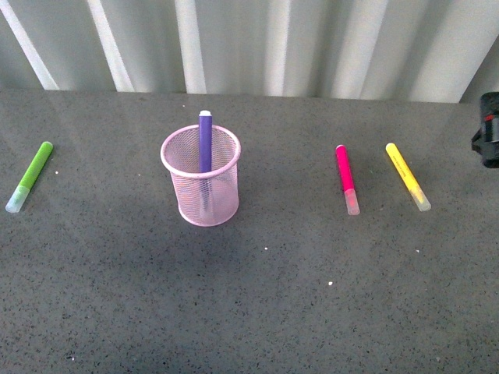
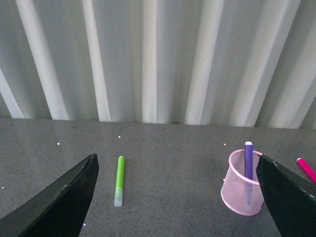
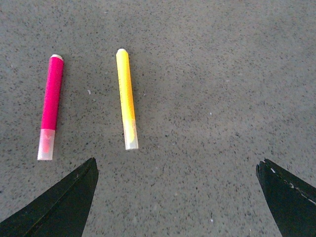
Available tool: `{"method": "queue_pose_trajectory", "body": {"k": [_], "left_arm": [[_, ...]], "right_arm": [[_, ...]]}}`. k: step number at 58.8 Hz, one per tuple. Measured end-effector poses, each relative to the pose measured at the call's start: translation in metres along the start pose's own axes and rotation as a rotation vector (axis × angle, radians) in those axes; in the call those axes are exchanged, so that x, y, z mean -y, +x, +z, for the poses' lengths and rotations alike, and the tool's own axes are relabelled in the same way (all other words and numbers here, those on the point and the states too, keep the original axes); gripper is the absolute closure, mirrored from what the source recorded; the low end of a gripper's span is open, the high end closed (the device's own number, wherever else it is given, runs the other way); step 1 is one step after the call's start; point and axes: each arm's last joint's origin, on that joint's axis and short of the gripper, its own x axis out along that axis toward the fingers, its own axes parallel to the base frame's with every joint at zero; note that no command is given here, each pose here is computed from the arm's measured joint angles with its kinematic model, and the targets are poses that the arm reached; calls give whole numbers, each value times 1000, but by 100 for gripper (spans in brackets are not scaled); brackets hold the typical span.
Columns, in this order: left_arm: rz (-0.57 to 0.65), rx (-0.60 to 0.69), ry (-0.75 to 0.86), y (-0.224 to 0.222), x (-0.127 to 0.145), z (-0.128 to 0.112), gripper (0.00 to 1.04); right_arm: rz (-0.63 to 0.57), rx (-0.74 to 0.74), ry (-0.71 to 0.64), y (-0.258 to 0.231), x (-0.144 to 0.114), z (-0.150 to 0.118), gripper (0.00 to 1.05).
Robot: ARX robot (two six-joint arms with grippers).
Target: Insert purple and pink pens into pink cup
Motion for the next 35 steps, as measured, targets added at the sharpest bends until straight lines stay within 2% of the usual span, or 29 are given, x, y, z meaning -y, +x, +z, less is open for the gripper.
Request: {"method": "queue_pose_trajectory", "body": {"k": [12, 35], "left_arm": [[0, 0, 0, 0, 0, 0, 7], [0, 0, 0, 0, 0, 0, 7]], "right_arm": [[27, -4, -72, 31, -26, 4, 7], [73, -37, -84, 71, -59, 8, 7]]}}
